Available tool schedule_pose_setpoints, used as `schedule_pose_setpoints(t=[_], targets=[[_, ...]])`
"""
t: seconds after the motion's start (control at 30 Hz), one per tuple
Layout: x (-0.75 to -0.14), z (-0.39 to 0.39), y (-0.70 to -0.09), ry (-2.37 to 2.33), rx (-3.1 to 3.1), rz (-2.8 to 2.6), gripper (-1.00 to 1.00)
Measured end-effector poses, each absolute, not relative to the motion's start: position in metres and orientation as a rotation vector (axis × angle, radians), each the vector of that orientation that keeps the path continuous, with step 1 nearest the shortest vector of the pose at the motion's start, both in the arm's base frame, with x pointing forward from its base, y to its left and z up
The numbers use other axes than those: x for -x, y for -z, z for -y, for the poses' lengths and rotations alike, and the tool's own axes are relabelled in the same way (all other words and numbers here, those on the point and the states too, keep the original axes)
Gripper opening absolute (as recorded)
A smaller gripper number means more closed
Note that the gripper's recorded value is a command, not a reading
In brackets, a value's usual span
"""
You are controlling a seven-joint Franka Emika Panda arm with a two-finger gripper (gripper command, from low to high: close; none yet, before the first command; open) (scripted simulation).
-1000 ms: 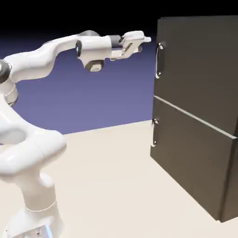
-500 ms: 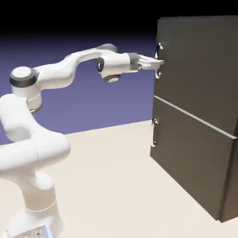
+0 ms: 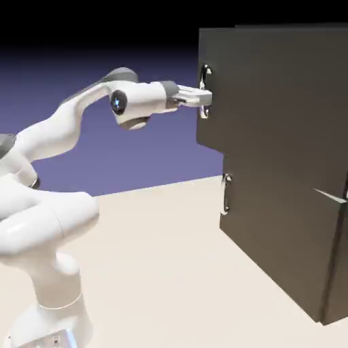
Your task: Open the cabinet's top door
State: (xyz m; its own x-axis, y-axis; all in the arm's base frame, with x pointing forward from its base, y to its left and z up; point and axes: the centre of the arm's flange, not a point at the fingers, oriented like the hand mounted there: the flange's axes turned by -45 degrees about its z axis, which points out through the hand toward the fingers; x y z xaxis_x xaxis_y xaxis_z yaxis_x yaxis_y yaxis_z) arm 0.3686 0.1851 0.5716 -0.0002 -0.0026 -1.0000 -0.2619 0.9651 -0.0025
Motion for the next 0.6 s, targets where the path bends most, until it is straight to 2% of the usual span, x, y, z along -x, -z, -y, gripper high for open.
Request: schedule_pose_setpoints(t=[0.33, 0.6], targets=[[-0.278, -0.111, -0.572, -0.394, 0.394, -1.535, -1.00], [-0.231, -0.054, -0.572, -0.511, 0.511, -1.510, -1.00]])
